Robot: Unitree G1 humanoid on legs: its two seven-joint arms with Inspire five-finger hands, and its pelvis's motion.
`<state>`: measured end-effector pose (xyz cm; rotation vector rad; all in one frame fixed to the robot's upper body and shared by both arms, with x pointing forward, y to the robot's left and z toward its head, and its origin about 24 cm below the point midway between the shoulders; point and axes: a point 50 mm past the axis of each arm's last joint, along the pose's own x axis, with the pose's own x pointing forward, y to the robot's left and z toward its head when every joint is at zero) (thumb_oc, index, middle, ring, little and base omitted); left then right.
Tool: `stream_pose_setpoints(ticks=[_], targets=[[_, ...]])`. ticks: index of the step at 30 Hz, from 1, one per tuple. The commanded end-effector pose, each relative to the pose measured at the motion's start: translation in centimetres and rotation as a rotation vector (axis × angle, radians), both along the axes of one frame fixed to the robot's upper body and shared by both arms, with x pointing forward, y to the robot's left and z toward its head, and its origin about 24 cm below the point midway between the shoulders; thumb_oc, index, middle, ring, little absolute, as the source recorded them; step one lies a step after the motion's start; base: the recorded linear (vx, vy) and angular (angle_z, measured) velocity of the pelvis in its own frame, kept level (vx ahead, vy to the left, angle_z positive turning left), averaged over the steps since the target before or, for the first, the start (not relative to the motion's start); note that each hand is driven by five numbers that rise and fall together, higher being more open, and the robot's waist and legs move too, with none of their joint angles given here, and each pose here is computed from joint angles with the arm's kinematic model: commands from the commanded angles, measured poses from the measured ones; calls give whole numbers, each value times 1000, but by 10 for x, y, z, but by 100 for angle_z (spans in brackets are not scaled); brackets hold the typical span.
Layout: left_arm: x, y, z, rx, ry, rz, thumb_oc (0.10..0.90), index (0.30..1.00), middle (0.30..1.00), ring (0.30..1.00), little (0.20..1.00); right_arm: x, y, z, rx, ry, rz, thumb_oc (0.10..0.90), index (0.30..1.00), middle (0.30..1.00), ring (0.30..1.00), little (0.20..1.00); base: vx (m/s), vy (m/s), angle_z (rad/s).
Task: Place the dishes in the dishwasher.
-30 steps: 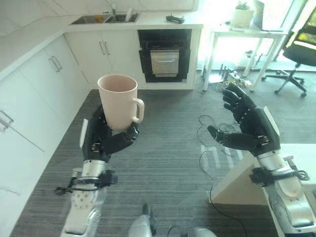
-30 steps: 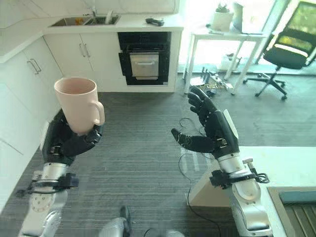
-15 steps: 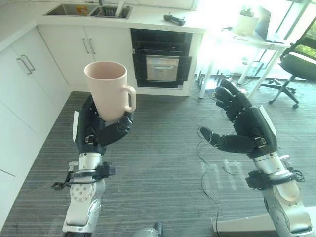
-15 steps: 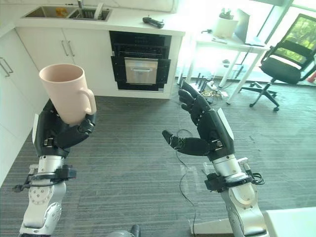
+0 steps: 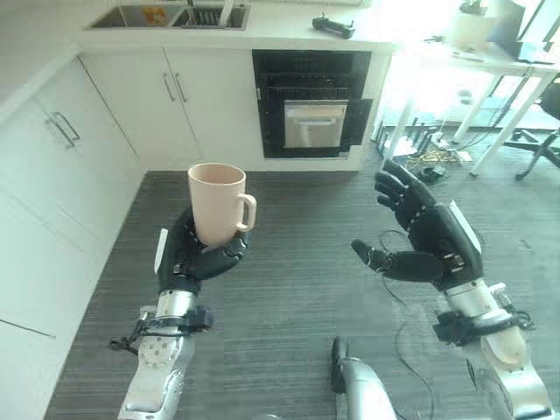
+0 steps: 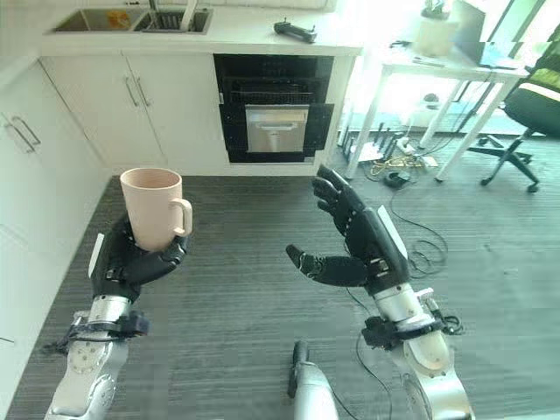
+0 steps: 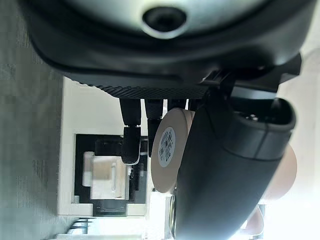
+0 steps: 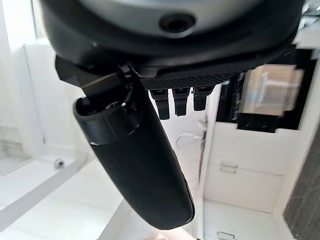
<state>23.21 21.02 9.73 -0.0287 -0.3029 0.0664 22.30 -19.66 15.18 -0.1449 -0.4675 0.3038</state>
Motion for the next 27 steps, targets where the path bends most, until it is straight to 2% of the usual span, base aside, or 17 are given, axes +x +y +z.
stream_pose_setpoints(ticks=[1, 13, 27], targets=[[-7, -4, 66, 85, -340, -64, 400, 300, 300, 300, 300, -5, -1, 36, 91, -206, 5, 800, 900, 900, 900, 900, 297, -212, 1], [-12, -4, 59, 59, -326, -68, 400, 300, 300, 300, 300, -10, -9, 27, 43, -160, 4, 800, 900, 900, 900, 900, 263, -246, -12], [-7, -7, 59, 91, -327, -111, 400, 300, 300, 300, 300, -15, -6, 26, 47, -157, 33, 800, 900, 900, 900, 900, 333, 217, -22]])
